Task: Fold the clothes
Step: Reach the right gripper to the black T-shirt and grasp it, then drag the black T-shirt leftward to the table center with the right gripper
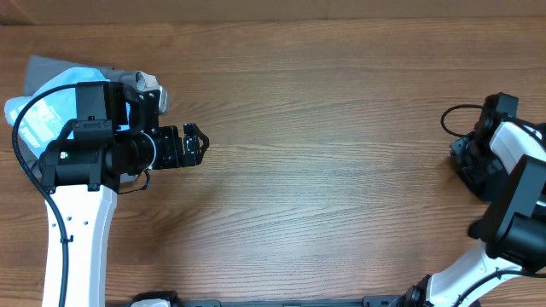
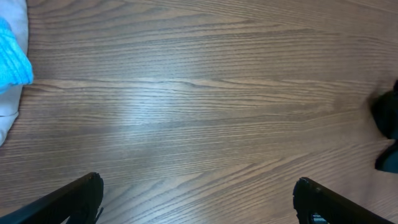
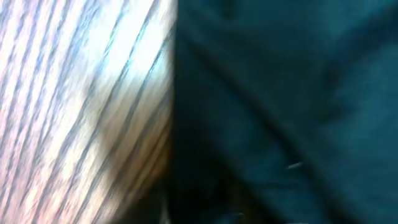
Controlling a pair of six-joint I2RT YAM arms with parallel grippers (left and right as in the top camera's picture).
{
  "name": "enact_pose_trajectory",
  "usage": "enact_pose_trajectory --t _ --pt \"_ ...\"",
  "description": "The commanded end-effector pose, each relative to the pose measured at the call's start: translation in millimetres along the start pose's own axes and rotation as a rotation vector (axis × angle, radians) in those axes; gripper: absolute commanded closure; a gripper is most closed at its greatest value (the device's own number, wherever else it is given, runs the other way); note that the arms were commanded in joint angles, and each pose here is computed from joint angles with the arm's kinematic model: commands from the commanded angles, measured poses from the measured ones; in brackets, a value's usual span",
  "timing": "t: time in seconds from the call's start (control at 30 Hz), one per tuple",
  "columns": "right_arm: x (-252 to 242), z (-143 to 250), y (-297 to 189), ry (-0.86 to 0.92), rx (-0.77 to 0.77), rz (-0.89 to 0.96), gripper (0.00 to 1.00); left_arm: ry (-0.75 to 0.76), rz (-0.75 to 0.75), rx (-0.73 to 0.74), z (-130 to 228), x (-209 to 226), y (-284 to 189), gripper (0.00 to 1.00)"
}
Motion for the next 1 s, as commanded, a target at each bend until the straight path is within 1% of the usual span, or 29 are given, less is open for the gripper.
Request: enact_pose_trajectory --t 0.0,0.1,0.2,0.37,0.5,0.57,0.67,0.77,0.83,0.9,0.97 --pt "15.9 18.5 18.5 -0.031 0.100 -0.072 0.96 0.026 0.030 -0.011 -3.4 -7.9 -4.9 0.00" --pt "37.5 28.9 9.4 -0.128 0.113 -0.149 0.96 0.027 0.030 -0.012 -3.7 -7.9 -5.2 0.00" --pt "72.4 49.2 -10.1 -0.302 0.116 -0.263 0.96 0.034 0.034 -0.025 -6.5 -11.7 -11.6 0.00" --pt "133.6 104.3 -48.9 -0.600 0.059 -0.359 0.96 0.097 0.043 -0.124 -23.6 -27.3 -41.4 0.00" --pt "183.7 176.4 -74.5 -0.863 0.038 -0.463 0.96 0.128 -0.028 -0.257 -42.1 -33.8 -71.8 0.00" --pt "201.9 218.8 -86.0 -1.008 0.024 -0.504 0.96 0.134 -0.067 -0.307 -48.1 -34.3 -82.9 0.00" --pt "217.8 287.2 -103.0 -1.269 -0.005 -0.566 0.96 0.135 -0.090 -0.333 -50.6 -34.6 -90.1 0.00" --pt "216.9 354.4 -116.8 -1.540 -0.037 -0.601 0.95 0.130 -0.102 -0.322 -49.9 -32.2 -87.7 0.00" --pt "211.5 382.2 -121.7 -1.653 -0.107 -0.552 0.90 0.130 -0.107 -0.310 -50.4 -31.1 -84.4 0.00" --pt "207.2 398.9 -130.0 -1.716 -0.205 -0.479 0.77 0.127 -0.110 -0.299 -52.3 -30.0 -80.2 0.00" --pt "204.1 407.0 -141.0 -1.749 -0.279 -0.431 0.60 0.122 -0.111 -0.284 -55.4 -28.8 -74.0 0.00"
Point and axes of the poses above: each gripper's point midway between its finger pads, its own y axis out along the fingers, its own x axis along the line the jaws close on, z = x × y, the point moved 6 cm from there along -y, back along the fingers, and after that the axes turned 11 degrees about -y, right-handed, at the moved point
